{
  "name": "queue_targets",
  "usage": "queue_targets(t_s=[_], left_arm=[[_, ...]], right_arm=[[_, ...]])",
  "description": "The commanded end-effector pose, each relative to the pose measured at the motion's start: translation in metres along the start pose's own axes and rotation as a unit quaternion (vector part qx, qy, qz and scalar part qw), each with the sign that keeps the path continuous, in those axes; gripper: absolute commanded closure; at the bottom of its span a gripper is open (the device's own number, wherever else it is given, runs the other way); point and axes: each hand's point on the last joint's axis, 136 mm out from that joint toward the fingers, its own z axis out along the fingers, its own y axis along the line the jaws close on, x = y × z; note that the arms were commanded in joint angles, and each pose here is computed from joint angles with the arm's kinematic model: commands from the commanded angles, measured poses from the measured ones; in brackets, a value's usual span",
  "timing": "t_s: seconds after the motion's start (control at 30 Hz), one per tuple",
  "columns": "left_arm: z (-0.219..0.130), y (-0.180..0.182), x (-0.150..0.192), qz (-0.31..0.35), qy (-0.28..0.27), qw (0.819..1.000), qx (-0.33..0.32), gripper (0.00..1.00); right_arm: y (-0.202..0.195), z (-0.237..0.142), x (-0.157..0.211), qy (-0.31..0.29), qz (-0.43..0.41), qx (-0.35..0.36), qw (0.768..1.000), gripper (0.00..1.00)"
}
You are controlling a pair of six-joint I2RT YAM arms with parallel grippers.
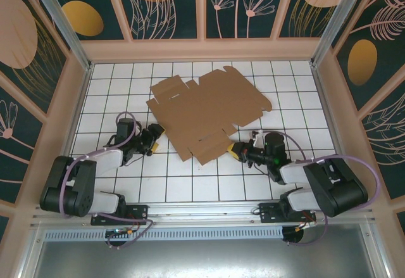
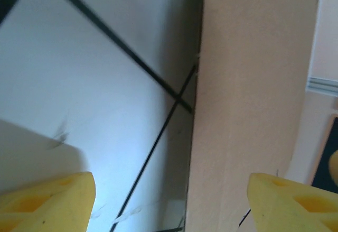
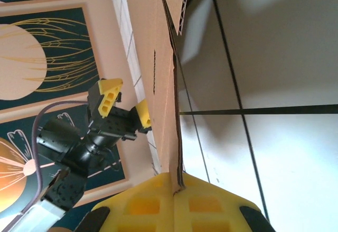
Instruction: Fold the paper box
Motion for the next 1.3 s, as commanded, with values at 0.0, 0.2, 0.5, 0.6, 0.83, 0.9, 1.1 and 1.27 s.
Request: queue_targets(t_s=[0.0, 0.2, 0.5, 0.6, 0.83, 0.9, 1.1, 1.27], left_arm=[[0.003, -0.035, -0.01, 0.007, -0.008, 0.997, 0.076, 0.25], [0.016, -0.031, -0.012, -0.015, -0.001, 0.996, 0.087, 0.29], [0.031, -0.033, -0.01, -0.048, 0.019, 0.991, 0.124, 0.39], [0.035, -0.04, -0.009, -0.042, 0.026, 0.99, 0.129, 0.49], [0.04, -0.033, -0.004, -0.053, 0.034, 0.989, 0.135, 0.8], [0.04, -0.034, -0.004, -0.048, 0.034, 0.989, 0.134, 0.88], [0.044, -0.038, -0.009, -0.007, 0.032, 0.993, 0.109, 0.99], [0.038, -0.048, -0.012, 0.051, 0.026, 0.995, 0.088, 1.0]], right_arm=[[0.011, -0.005, 0.004, 0.006, -0.011, -0.024, 1.0, 1.0], [0.012, -0.008, 0.007, 0.007, -0.012, -0.031, 0.999, 1.0], [0.012, -0.008, 0.008, 0.011, -0.013, -0.031, 0.999, 1.0], [0.011, -0.008, 0.008, 0.013, -0.015, -0.031, 0.999, 1.0], [0.007, -0.005, 0.005, 0.011, -0.016, -0.019, 1.0, 1.0], [0.003, -0.005, 0.004, 0.009, -0.014, -0.011, 1.0, 1.0], [-0.013, -0.01, -0.002, -0.011, -0.012, 0.026, 1.0, 0.62], [-0.026, -0.037, -0.034, -0.107, -0.093, 0.182, 0.973, 0.36]])
